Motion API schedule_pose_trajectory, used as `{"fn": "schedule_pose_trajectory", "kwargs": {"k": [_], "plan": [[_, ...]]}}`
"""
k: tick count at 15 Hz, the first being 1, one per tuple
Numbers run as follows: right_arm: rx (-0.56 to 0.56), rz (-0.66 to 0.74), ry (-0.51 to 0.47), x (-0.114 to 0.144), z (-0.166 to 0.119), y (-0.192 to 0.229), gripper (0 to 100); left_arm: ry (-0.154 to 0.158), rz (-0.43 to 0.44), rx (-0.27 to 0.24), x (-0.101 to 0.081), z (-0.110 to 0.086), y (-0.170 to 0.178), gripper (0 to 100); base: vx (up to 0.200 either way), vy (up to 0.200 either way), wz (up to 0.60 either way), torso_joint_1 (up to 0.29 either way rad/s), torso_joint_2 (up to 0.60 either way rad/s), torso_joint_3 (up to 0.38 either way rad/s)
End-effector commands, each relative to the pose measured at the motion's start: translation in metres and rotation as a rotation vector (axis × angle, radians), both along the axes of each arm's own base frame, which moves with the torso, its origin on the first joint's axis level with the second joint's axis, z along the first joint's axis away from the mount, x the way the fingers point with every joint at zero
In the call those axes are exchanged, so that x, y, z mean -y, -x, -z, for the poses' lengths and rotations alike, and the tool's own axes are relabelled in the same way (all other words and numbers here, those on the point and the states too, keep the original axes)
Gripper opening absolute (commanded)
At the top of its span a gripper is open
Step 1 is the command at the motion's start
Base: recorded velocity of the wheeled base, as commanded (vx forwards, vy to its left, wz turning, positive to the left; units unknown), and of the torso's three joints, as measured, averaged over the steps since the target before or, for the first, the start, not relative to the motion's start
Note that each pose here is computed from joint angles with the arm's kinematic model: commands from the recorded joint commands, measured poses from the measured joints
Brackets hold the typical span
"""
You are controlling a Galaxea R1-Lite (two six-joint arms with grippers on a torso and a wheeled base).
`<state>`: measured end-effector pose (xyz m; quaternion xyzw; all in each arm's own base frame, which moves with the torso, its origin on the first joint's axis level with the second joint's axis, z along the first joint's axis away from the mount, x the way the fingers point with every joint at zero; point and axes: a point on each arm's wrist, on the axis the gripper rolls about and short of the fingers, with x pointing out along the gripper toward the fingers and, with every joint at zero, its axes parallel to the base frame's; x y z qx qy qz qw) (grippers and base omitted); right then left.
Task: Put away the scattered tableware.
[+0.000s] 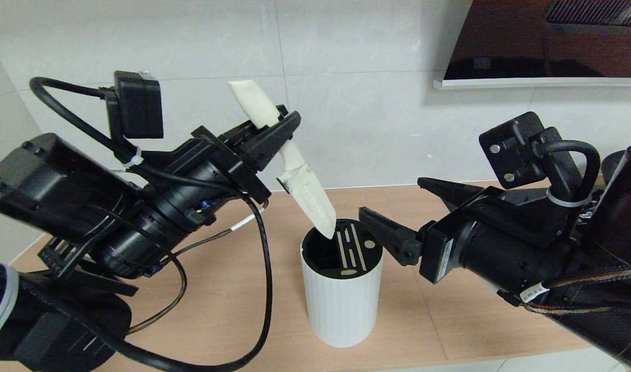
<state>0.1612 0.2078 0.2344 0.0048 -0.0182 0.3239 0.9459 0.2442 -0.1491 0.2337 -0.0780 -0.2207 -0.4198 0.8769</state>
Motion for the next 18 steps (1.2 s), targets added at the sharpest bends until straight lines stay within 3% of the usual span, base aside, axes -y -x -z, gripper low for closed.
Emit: {"fn": "schedule_pose_trajectory", "kwargs": {"k": [1,3,6,9,18], "plan": [[-0.001,0.002,0.002,0.000,0.001,-0.001,100,-0.019,0.014,-0.023,0.006,0.009,-0.001,0,0.000,0.000,0.00,0.000,0.00,0.000],[-0.002,0.002,0.003,0.000,0.001,-0.001,100,-0.030,0.012,-0.032,0.008,0.013,-0.004,0,0.000,0.000,0.00,0.000,0.00,0.000],[-0.003,0.002,0.005,0.000,0.001,-0.001,100,-0.073,-0.004,-0.044,0.009,0.025,-0.005,0,0.000,0.000,0.00,0.000,0.00,0.000],[-0.004,0.002,0.006,-0.001,0.002,-0.001,100,-0.080,-0.002,-0.052,0.009,0.028,-0.005,0,0.000,0.000,0.00,0.000,0.00,0.000],[-0.008,0.007,0.012,-0.001,0.004,-0.003,100,-0.138,0.015,-0.164,0.024,0.064,-0.015,0,0.000,0.000,0.00,0.000,0.00,0.000]]}}
